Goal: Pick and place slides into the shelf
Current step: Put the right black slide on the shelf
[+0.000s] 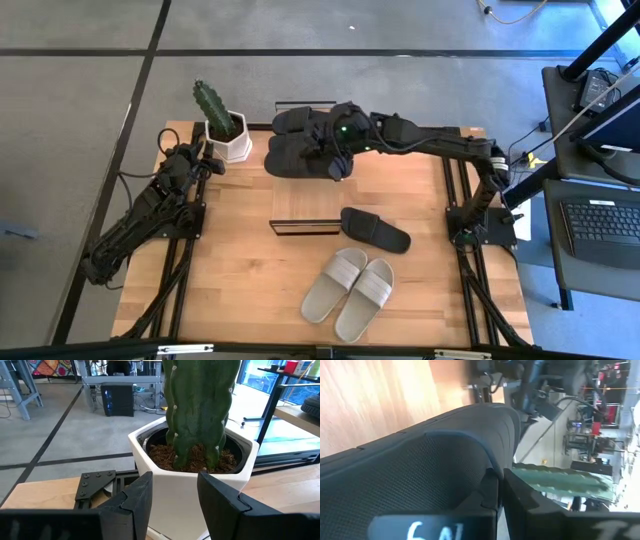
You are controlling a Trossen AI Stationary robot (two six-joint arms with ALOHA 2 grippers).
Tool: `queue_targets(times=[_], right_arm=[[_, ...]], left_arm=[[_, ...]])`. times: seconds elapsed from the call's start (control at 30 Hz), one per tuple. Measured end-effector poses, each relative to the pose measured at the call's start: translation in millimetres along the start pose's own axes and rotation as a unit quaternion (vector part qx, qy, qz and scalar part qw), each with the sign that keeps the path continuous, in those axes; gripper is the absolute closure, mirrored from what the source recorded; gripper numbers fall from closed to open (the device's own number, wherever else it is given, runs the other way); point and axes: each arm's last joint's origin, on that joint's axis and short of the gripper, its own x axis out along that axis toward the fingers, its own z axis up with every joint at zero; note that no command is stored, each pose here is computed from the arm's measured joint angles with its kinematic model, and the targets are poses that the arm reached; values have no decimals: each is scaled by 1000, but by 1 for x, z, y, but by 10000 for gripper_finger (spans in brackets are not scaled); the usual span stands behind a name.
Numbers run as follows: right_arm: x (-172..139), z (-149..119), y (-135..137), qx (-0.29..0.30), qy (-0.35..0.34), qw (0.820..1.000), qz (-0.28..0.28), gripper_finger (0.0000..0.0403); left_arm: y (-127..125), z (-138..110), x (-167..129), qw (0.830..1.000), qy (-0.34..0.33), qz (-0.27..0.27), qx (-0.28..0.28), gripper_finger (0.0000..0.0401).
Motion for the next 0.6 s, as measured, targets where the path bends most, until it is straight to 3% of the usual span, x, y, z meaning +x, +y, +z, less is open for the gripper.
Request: queue_targets(times=[0.6], right_arm=[[49, 6, 25, 0, -14, 998, 63, 391]], left_arm=[[0, 0, 0, 1000, 0, 0, 0, 254]])
